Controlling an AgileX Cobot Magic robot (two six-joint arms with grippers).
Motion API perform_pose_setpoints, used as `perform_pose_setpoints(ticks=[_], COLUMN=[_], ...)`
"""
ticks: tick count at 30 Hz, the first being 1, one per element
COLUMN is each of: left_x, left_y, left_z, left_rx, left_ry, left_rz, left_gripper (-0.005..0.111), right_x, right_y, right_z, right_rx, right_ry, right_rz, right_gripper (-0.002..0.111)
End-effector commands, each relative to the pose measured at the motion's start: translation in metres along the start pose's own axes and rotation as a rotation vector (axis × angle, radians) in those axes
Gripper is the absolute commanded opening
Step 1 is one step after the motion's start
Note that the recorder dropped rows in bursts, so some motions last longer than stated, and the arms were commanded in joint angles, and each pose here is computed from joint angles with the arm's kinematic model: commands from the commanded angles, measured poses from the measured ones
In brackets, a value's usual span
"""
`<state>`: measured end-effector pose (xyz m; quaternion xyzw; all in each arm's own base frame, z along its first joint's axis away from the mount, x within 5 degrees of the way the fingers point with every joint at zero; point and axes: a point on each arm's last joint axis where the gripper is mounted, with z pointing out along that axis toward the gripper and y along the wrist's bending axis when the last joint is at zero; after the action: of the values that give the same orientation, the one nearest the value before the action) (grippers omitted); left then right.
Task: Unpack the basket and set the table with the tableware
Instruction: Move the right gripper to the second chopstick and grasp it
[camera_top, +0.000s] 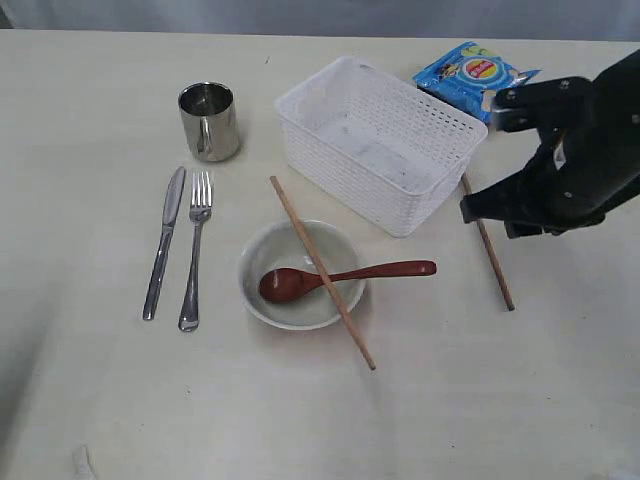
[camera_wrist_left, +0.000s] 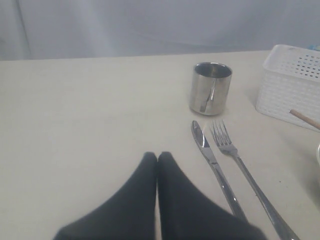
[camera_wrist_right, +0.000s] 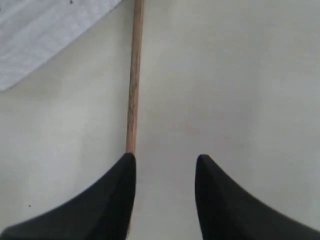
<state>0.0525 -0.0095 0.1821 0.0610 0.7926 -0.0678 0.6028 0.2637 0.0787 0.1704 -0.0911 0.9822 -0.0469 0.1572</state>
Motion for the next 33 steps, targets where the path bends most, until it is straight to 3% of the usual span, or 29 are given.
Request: perform_pose_setpoints(ticks=[1, 7, 12, 18, 23, 33], left_x=[0.0, 0.0, 0.0, 0.0, 0.0, 0.0], left_y=[0.0, 0.0, 0.0, 0.0, 0.0, 0.0], left_z=[0.0, 0.0, 0.0, 0.0, 0.0, 0.0], left_rx=[0.003, 0.003, 0.003, 0.003, 0.003, 0.003], left_ry=[-0.01, -0.01, -0.01, -0.01, -0.01, -0.01], left_rz=[0.005, 0.005, 0.005, 0.005, 0.005, 0.005], left_gripper=[0.0, 0.0, 0.0, 0.0, 0.0, 0.0], right_x=[0.0, -0.003, -0.014, -0.033, -0.044, -0.043], right_y=[0.005, 0.002, -0.008, -0.013, -0.009, -0.007], right_z=[0.031, 0.065, 0.062, 0.046, 0.04, 0.059], right_rx=[-0.005, -0.024, -0.1, -0.081, -0.144, -0.173], right_ry=[0.068, 0.196, 0.204, 0.15, 0.093, 0.109], right_rz=[-0.017, 0.005, 0.082, 0.062, 0.061, 0.046], right_gripper=[0.038, 0.038, 0.038, 0.038, 0.038, 0.038])
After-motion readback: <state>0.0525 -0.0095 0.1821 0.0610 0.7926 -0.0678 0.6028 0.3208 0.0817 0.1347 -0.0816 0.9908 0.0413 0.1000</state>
